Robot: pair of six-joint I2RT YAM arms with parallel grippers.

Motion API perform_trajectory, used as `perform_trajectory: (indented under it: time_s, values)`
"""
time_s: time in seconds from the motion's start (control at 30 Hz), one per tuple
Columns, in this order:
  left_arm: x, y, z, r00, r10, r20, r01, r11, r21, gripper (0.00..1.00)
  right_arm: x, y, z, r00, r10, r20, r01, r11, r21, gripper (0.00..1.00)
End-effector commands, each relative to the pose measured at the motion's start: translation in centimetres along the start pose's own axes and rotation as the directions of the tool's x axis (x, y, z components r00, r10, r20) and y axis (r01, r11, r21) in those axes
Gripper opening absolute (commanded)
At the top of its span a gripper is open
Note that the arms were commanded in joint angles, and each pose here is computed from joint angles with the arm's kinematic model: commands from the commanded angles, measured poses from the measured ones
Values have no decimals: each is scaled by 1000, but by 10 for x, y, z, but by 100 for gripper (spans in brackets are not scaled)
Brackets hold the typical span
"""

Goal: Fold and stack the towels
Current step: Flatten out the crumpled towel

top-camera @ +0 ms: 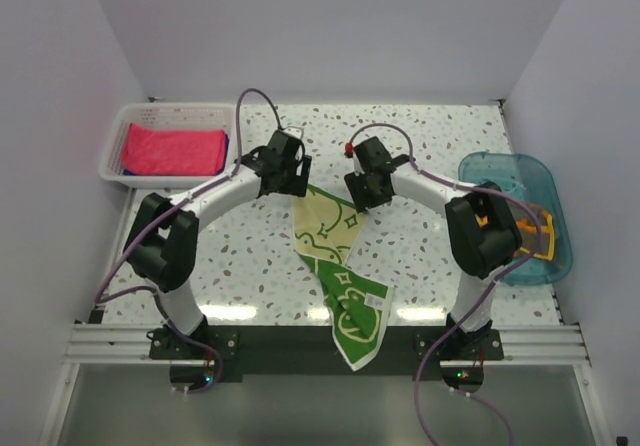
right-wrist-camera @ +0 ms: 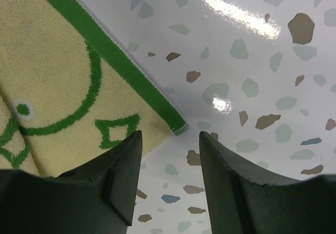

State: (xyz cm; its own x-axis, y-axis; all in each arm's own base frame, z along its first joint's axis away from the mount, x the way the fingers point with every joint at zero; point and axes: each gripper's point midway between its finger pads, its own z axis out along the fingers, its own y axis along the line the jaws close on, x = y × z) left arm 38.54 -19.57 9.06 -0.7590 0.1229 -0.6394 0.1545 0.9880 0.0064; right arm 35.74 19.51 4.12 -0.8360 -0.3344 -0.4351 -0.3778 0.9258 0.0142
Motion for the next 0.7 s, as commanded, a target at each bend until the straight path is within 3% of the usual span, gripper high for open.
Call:
perform_trajectory:
  time_s: [0.0,0.37,0.53,0.6,0.67]
  values:
    - [-24,-1,11,995,89,34,-90,995,32,85,3,4,7,1000,15,-27,-15,1000,2,51]
    - [-47,-3,39,985,169,44,-171,983,68,84,17,2,32,997,12,-77,-11,1000,16,42]
    - [-45,-4,53,974,223,30,-224,972,75,83,34,-3,39,990,-8,-140,13,999,34,21]
    - [-45,-2,59,974,223,24,-225,971,81,81,36,-5,39,988,-19,-150,25,999,38,6]
    - [-45,2,63,976,217,16,-218,973,81,80,37,-6,38,988,-32,-153,38,998,41,0]
